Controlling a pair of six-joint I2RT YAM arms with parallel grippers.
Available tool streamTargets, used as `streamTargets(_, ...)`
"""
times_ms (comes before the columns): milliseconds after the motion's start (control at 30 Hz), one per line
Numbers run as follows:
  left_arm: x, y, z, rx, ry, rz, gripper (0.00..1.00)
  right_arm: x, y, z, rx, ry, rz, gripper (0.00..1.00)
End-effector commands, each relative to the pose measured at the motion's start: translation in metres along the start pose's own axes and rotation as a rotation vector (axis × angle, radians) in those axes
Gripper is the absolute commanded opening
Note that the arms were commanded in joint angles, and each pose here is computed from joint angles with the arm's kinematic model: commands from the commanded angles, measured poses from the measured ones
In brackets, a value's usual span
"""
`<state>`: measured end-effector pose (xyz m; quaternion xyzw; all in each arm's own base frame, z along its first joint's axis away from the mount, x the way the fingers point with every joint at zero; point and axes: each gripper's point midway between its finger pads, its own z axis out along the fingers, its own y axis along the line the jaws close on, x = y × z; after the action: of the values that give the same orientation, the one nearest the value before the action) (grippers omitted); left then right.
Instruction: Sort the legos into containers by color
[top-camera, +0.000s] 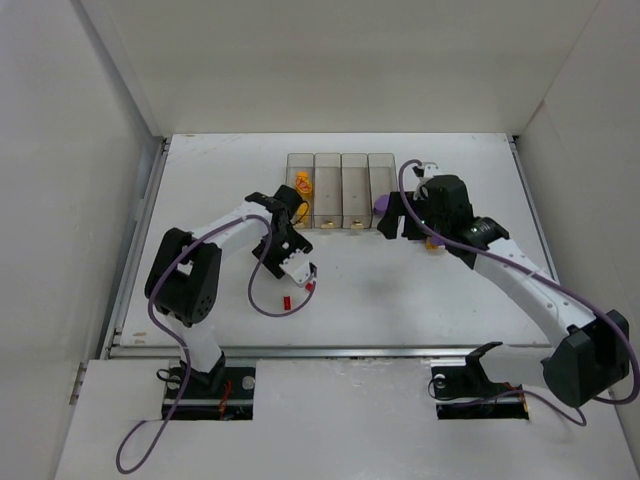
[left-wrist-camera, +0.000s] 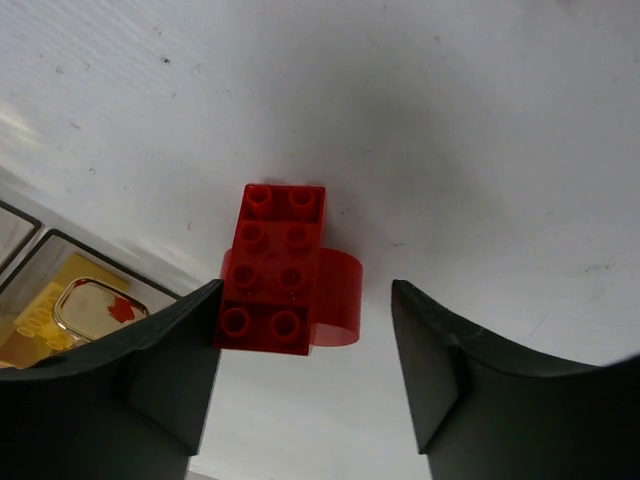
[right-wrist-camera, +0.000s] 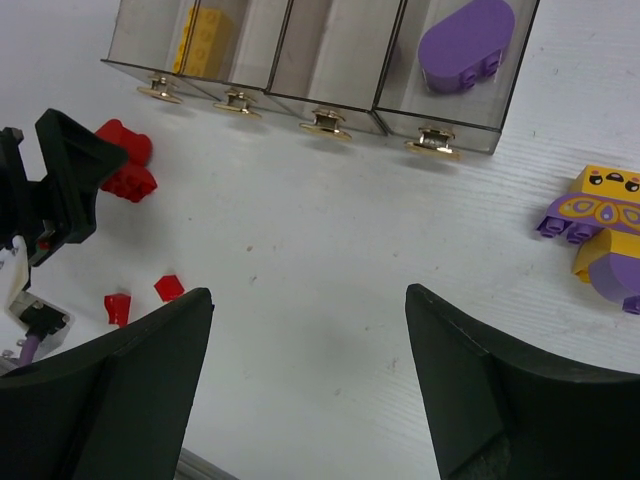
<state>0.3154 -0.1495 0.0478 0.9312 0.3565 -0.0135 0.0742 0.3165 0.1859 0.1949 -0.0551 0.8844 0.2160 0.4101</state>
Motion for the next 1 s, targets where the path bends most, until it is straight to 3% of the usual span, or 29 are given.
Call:
streamTargets(0,0.001,0.020,-0.002,0.027,0.027,0.439,0.60,-0.010,0.005,0.002,-0.011,-0.040,-0.022,0.83)
streamTargets(67,0.002,0.021,0.003,0.037,0.020,0.438,0.57,-0.012,0.005,0.003,-0.010,-0.040,-0.032,0.83)
streamTargets(233,-0.003,0.024,0.007,0.025,0.005,0.408,0.38,-0.012,0.006,0.007,-0.016,-0.028,-0.031,0.83)
streamTargets(433,-0.009,0.024,0.005,0.008,-0.009,0.350,0.00,-0.008,0.005,0.008,-0.013,-0.019,-0.031,0.83)
streamTargets(600,-0.030,0.024,-0.004,-0.057,-0.119,0.192,0.00,-0.012,0.006,0.007,-0.016,-0.028,-0.031,0.83)
streamTargets(867,-0.050,0.063,-0.087,-0.300,-0.439,-0.259,0.00,-0.013,0.016,0.001,-0.061,-0.018,-0.042,0.83)
streamTargets(967,-0.054,0.067,-0.112,-0.364,-0.554,-0.352,0.00,-0.018,0.025,-0.006,-0.105,-0.035,-0.046,0.83)
